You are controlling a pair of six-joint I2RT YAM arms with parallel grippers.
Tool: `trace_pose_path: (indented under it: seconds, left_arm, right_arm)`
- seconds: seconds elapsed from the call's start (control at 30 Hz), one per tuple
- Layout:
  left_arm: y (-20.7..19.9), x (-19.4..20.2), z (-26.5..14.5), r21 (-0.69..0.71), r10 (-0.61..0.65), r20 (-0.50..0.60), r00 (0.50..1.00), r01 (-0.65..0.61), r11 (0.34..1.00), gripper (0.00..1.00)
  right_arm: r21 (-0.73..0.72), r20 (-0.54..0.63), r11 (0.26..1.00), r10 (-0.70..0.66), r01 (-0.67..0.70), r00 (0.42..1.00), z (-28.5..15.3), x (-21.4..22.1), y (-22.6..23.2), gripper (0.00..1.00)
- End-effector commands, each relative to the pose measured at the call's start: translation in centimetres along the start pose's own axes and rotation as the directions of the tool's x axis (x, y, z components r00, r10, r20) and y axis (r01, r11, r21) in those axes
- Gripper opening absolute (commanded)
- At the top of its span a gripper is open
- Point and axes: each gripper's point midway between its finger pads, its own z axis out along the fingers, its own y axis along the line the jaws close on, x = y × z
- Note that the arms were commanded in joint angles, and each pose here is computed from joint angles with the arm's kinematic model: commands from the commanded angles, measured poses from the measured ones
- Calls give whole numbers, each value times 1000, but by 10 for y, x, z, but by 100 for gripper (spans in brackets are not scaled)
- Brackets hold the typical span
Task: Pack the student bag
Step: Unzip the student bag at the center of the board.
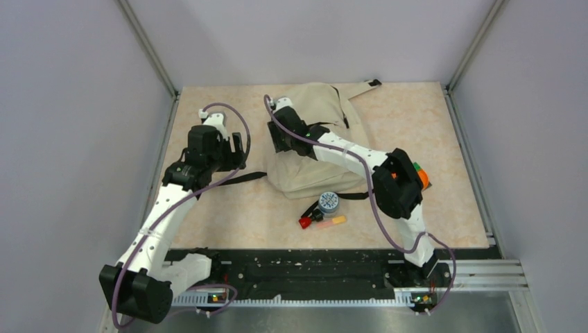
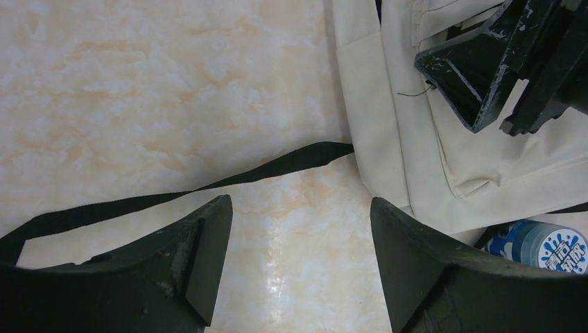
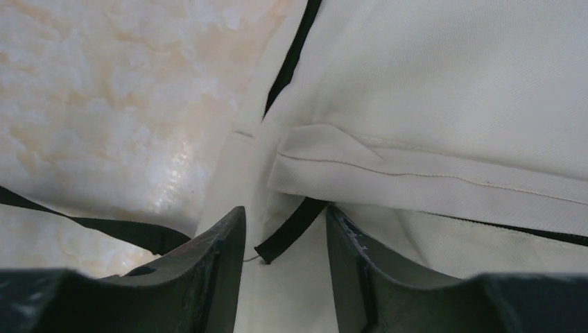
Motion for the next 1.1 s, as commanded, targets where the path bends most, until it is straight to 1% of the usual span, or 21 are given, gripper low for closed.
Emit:
trace_pose_path:
  seconds: [0.0,0.1,0.13,0.23,0.3,0.4,0.53,0.67,0.83,0.93,1.07]
  left_arm:
    - [0,-12,-2,2,-12,57,998,12,1000,77]
    - [0,-12,-2,2,-12,57,998,12,1000,77]
    - [0,-12,-2,0,-12,55,998,12,1000,77]
    - [1,-12,-2,-2,-12,57,998,12,1000,77]
    - [1,-12,-2,-6,-10,56,998,11,1000,77]
    - [2,-12,-2,-8,-9,59,998,9,1000,77]
    - [1,-12,-2,-4,-9,57,998,9,1000,77]
    - [1,-11,-1,-1,-8,52,999,8,1000,77]
    - [0,-11,0,3,-8,49,999,8,1000,77]
    - [-1,-10,0,6,-8,44,999,8,1000,77]
    - [-1,-10,1,6,-8,43,999,8,1000,77]
  right_arm:
    - [138,45,988,-76,69,996,-7,-16,-8,40]
    - [133,59,989,-74,65,996,-12,-18,-8,29]
    - [134,69,989,-71,61,995,-13,-20,-8,22]
    - [159,85,985,-79,65,993,-17,-23,-14,7]
    - [182,94,981,-88,70,992,-21,-26,-19,0]
    - [211,116,975,-96,70,989,-32,-35,-27,0]
    - [177,139,983,-71,45,988,-45,-48,-37,0]
    - [83,114,996,1,-10,993,-48,-53,-50,0]
    - [21,92,998,56,-58,994,-50,-52,-72,0]
    - [7,78,996,87,-87,993,-48,-48,-86,0]
    - [38,59,993,111,-113,992,-43,-42,-111,0]
